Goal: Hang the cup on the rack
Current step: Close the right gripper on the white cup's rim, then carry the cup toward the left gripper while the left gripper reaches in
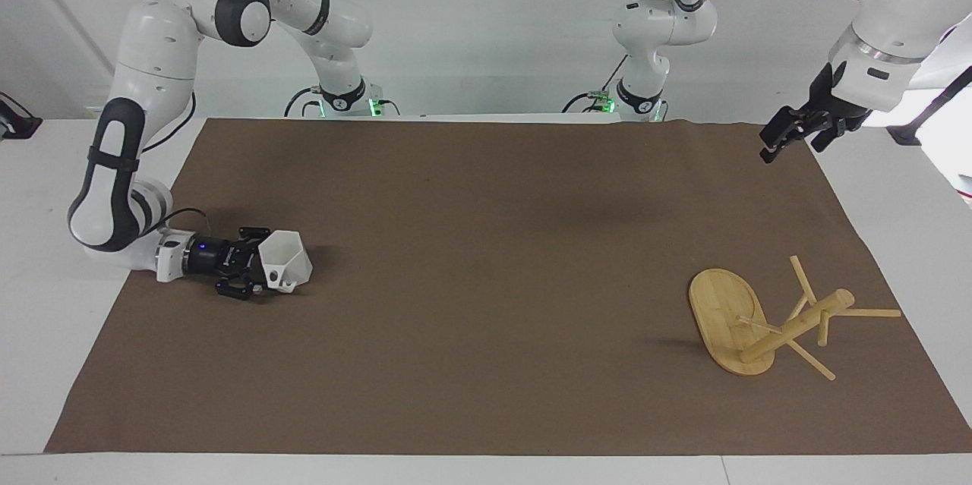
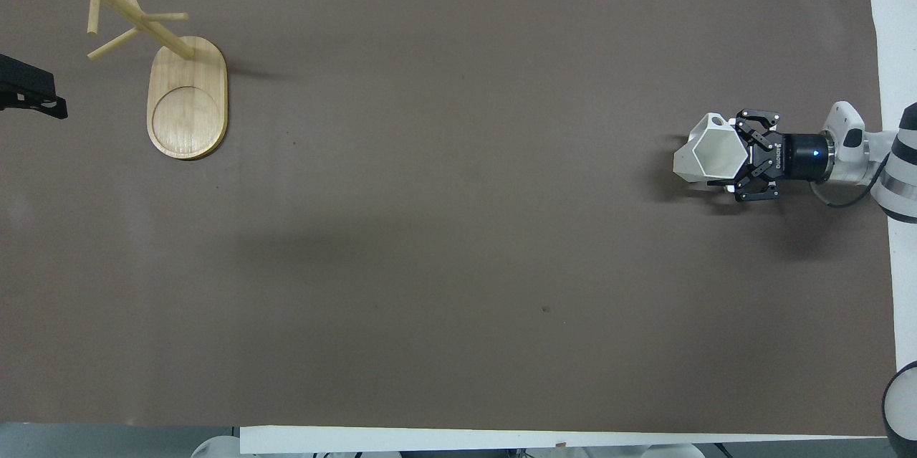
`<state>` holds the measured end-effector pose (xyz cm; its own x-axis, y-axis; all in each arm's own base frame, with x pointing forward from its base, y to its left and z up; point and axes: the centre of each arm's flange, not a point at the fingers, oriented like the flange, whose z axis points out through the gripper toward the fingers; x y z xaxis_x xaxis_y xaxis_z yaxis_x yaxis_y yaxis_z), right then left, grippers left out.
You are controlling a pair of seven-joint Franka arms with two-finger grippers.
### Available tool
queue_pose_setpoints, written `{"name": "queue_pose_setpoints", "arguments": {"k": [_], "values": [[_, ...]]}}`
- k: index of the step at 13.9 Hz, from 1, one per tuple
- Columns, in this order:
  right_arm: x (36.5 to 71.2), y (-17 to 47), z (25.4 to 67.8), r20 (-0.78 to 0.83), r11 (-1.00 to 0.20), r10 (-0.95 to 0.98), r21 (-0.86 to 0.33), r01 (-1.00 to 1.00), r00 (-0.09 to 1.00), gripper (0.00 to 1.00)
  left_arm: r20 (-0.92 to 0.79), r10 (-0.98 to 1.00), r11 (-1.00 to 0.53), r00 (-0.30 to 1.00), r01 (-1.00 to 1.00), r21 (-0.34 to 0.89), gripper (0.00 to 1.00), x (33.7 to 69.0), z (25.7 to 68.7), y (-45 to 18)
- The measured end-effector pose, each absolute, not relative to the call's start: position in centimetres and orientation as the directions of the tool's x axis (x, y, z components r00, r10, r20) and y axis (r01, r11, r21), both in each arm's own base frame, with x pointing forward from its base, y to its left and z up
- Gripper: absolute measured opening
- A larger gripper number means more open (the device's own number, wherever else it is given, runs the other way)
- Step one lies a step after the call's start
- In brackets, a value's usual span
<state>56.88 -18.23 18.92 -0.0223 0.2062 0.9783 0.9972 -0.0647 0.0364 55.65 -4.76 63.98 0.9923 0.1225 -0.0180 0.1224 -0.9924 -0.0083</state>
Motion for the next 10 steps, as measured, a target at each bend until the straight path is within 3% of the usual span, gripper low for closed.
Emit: {"name": "queue_pose_setpoints", "arguments": {"k": [10], "values": [[56.2,-16.5,18.0,0.981,-0.032,0.185,0.060,0.998,-0.053,1.00,-0.018,0.123,-0.992,0.992,0.122,-0.008,1.00,55.7,64.0,-4.8]]}}
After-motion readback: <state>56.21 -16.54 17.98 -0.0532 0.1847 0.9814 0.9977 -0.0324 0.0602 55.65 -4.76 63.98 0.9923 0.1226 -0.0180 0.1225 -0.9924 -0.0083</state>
